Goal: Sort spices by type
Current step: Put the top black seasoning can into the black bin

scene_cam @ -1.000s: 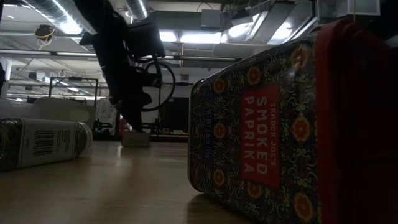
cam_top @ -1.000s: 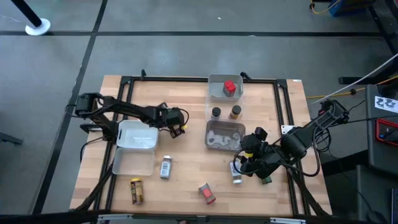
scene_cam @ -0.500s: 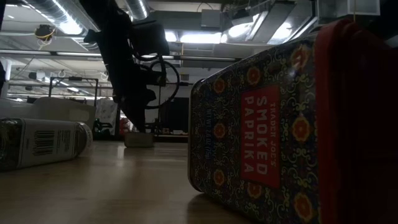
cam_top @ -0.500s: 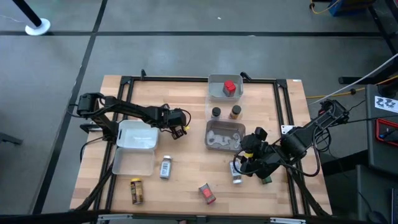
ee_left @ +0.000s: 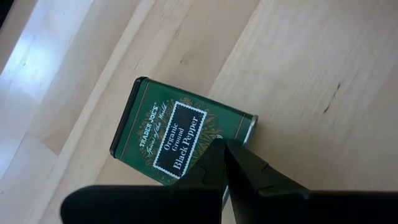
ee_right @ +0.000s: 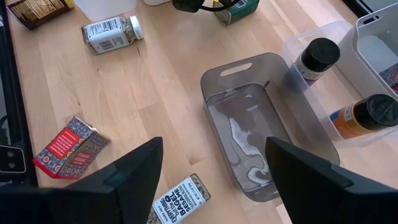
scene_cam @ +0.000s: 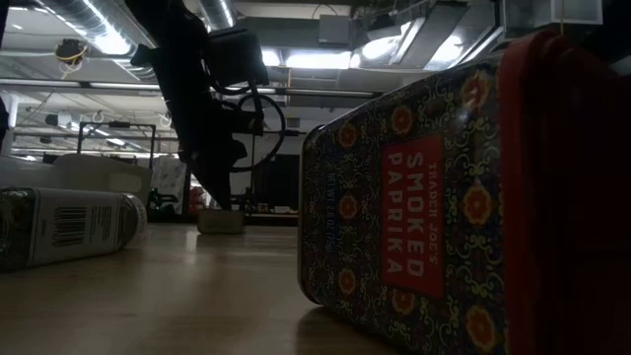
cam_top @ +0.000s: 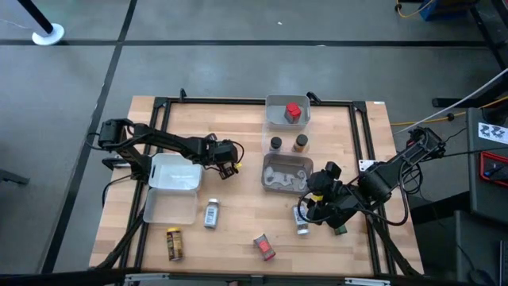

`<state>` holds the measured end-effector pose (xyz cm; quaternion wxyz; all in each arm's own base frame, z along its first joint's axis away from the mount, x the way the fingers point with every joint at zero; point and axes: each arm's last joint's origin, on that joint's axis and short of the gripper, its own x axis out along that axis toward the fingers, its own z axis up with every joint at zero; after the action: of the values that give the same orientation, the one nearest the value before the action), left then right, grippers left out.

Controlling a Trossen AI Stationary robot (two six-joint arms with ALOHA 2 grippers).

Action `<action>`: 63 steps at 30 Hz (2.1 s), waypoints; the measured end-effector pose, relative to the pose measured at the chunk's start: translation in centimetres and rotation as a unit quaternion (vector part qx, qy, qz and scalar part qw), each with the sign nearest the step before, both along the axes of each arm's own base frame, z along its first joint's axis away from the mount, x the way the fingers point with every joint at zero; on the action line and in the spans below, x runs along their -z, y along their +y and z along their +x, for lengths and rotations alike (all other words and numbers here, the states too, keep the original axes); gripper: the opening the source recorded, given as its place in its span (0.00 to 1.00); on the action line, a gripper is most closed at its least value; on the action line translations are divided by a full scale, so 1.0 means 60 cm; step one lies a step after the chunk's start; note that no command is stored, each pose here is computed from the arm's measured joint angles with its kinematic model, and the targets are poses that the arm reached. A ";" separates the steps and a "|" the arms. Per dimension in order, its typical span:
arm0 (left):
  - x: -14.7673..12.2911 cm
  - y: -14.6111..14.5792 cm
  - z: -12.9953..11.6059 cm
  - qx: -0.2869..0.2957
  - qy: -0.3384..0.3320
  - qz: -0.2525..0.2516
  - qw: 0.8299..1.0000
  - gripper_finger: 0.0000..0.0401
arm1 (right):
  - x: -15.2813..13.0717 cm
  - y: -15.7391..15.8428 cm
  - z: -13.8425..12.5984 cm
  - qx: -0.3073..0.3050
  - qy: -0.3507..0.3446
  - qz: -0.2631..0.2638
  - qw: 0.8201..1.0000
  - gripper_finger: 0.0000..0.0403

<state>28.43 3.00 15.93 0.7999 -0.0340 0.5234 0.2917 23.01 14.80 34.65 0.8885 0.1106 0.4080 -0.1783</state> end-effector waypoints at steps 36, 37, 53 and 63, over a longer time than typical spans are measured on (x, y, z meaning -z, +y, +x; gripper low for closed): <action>-0.001 -0.013 -0.004 0.004 0.015 0.010 1.000 0.00 | 0.000 0.000 0.000 0.001 -0.001 -0.002 1.000 0.71; -0.001 -0.013 -0.004 0.004 0.015 0.010 1.000 0.00 | 0.000 0.000 0.000 0.001 -0.001 -0.002 1.000 0.71; -0.002 -0.011 -0.002 -0.002 0.007 0.022 1.000 0.00 | 0.000 0.000 0.000 0.001 -0.002 -0.003 1.000 0.71; -0.001 -0.007 -0.003 -0.012 0.005 0.028 1.000 0.00 | 0.000 0.000 0.000 0.001 -0.002 -0.003 1.000 0.71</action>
<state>28.23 2.59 15.99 0.7944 -0.0161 0.5187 0.3157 23.02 14.78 34.66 0.8894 0.1083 0.4058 -0.1805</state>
